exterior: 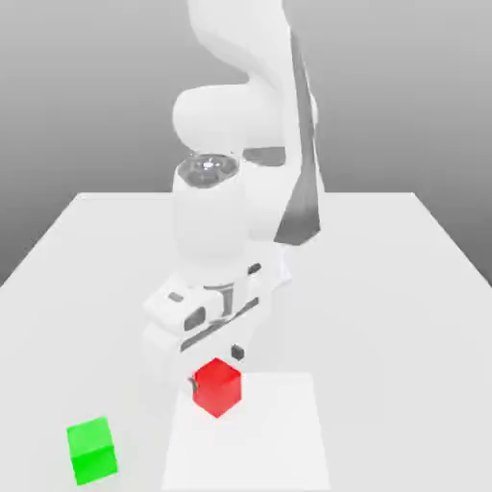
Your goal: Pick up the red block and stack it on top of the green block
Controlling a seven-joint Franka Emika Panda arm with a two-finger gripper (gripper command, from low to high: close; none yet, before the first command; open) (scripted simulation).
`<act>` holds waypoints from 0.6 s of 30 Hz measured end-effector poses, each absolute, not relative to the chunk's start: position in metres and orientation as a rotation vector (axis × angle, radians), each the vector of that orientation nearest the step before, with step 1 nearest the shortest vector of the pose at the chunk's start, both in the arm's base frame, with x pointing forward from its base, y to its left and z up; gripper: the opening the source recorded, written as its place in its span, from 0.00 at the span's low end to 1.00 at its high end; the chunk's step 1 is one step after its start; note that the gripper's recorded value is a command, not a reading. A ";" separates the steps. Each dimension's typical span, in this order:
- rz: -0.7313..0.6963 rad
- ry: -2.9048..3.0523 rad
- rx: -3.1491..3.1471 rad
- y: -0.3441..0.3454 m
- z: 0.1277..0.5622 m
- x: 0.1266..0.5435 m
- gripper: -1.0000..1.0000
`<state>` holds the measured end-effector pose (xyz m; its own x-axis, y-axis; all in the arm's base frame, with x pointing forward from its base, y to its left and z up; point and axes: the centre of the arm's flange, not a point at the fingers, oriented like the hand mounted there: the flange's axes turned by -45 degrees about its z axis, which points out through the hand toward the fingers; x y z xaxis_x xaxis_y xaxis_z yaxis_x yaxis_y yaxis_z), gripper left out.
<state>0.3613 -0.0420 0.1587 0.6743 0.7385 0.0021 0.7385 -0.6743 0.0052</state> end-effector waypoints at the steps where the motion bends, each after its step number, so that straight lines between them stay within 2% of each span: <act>1: 0.004 1.266 2.872 -0.042 0.152 0.360 0.50; 2: 0.002 1.265 2.874 -0.042 0.146 0.359 0.00; 9: 0.000 1.265 2.875 -0.041 0.145 0.358 0.00; 18: 0.005 1.261 2.875 -0.043 0.196 0.361 0.00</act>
<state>0.3608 -0.0431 0.1960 0.6772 0.7358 0.0018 0.7357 -0.6773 0.0032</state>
